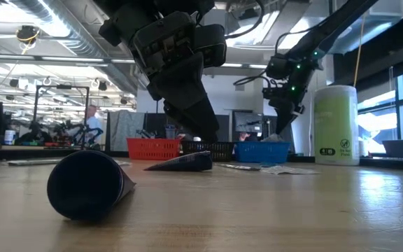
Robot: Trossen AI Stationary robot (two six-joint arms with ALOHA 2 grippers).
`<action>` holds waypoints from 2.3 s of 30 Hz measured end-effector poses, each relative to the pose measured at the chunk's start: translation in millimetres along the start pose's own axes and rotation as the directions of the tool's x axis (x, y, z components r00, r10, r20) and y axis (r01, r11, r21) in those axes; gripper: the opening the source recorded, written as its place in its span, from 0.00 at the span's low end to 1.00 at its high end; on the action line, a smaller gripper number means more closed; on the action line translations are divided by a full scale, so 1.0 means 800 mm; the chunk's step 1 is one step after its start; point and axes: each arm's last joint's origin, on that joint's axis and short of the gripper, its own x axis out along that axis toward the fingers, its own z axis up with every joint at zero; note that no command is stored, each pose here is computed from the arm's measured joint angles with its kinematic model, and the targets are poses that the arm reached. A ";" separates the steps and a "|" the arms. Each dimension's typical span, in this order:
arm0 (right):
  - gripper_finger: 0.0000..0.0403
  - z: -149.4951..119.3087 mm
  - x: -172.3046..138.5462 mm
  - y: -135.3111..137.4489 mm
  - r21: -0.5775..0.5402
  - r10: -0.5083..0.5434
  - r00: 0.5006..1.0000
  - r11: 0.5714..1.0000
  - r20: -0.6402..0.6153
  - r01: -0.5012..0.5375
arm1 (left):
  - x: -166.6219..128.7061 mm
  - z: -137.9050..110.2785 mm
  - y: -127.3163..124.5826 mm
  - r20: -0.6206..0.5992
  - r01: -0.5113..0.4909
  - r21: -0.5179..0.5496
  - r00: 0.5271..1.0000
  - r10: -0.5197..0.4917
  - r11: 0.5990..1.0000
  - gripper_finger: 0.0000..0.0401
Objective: Pick & Place Travel size toiletries
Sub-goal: Put the black comb into the blue bin, then put the blue shave cream into the red bin
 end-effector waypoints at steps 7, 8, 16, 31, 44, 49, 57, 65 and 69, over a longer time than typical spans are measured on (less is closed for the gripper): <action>0.08 0.000 0.000 0.000 0.016 -0.003 1.000 1.000 0.000 0.003 | 0.000 0.000 0.000 0.000 0.000 0.000 1.000 0.000 1.000 0.51; 0.09 0.000 0.000 0.000 0.020 -0.004 1.000 1.000 0.000 0.004 | 0.000 0.000 0.000 0.000 0.000 0.000 1.000 0.000 1.000 0.51; 0.19 0.001 0.000 0.000 0.022 0.001 1.000 1.000 0.004 -0.001 | 0.000 0.000 0.000 0.000 0.000 0.000 1.000 0.000 1.000 0.51; 0.57 0.002 -0.007 0.000 0.020 -0.010 1.000 1.000 0.024 0.010 | 0.000 0.000 0.000 0.000 0.000 0.000 1.000 0.000 1.000 0.51; 0.48 0.009 -0.058 0.010 -0.008 0.034 0.985 0.999 0.171 -0.033 | 0.000 0.000 0.000 0.000 0.000 0.000 1.000 0.000 1.000 0.51; 0.42 0.011 -0.086 0.025 -0.026 0.071 0.968 0.997 0.241 -0.066 | 0.000 0.000 0.000 0.000 0.000 0.000 1.000 0.000 1.000 0.51; 0.24 0.005 -0.136 0.061 -0.099 0.150 0.936 0.987 0.318 -0.124 | 0.000 0.000 0.000 0.000 0.000 0.000 1.000 0.000 1.000 0.51; 0.04 -0.007 -0.166 0.100 -0.135 0.231 0.922 0.971 0.311 -0.198 | 0.000 0.000 0.000 0.000 0.000 0.000 1.000 0.000 1.000 0.51; 0.02 -0.013 -0.173 0.121 -0.163 0.278 0.920 0.957 0.277 -0.240 | 0.000 0.003 0.000 0.021 0.004 -0.030 1.000 -0.003 1.000 0.51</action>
